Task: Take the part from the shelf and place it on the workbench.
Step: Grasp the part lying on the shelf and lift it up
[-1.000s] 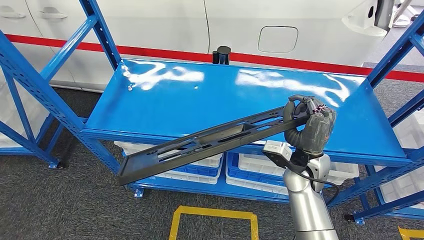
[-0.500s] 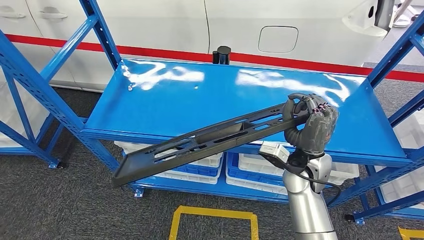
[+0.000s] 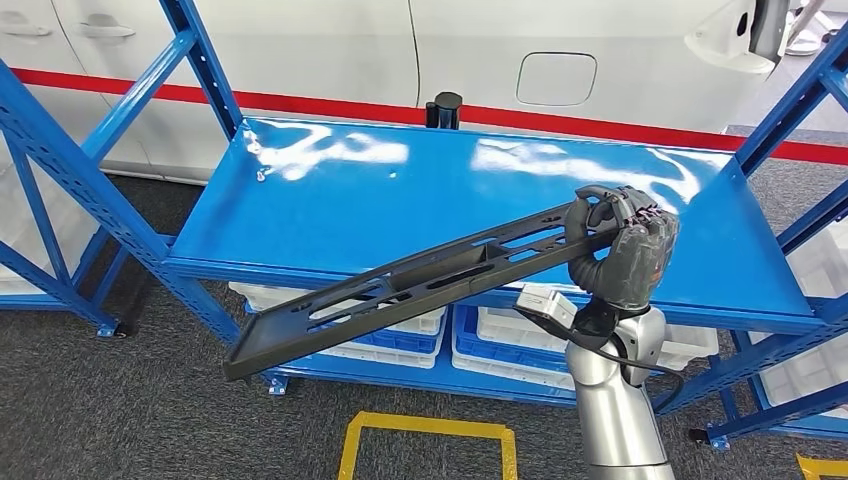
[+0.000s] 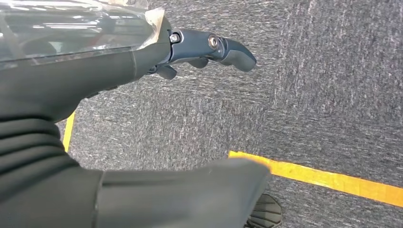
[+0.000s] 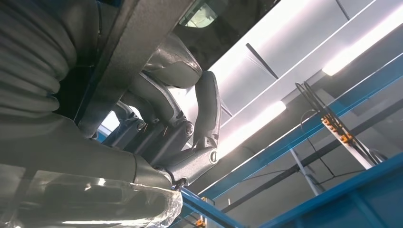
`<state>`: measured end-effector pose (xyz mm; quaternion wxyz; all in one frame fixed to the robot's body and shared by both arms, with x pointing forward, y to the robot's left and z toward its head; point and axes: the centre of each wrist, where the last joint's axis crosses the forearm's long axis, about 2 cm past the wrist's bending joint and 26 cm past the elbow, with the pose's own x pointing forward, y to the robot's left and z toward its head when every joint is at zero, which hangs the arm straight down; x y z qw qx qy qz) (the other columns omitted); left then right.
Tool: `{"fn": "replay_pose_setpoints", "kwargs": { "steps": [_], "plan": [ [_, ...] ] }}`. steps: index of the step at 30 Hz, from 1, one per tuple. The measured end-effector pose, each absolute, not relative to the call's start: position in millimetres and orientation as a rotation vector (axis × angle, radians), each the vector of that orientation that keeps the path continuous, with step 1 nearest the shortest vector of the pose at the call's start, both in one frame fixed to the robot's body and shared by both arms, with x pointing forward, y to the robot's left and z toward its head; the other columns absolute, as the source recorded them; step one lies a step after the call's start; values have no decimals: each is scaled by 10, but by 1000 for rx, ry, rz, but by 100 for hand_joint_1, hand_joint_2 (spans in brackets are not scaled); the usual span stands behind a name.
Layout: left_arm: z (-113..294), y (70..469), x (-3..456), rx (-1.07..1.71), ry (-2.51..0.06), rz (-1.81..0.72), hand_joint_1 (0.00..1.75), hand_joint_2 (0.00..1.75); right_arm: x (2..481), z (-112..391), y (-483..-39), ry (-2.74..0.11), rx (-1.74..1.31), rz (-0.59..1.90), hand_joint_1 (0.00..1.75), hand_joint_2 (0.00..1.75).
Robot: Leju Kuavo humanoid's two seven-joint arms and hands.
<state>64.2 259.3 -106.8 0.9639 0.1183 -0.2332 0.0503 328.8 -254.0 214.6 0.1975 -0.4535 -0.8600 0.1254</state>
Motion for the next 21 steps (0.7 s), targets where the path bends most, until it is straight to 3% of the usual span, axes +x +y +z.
{"fn": "replay_pose_setpoints", "kwargs": {
  "steps": [21],
  "plan": [
    [-1072, 2529, 602, 199, -463, 261, 0, 0, 3127, 1929, -2664, -2401, -1213, 226, 175, 175]
  ]
}}
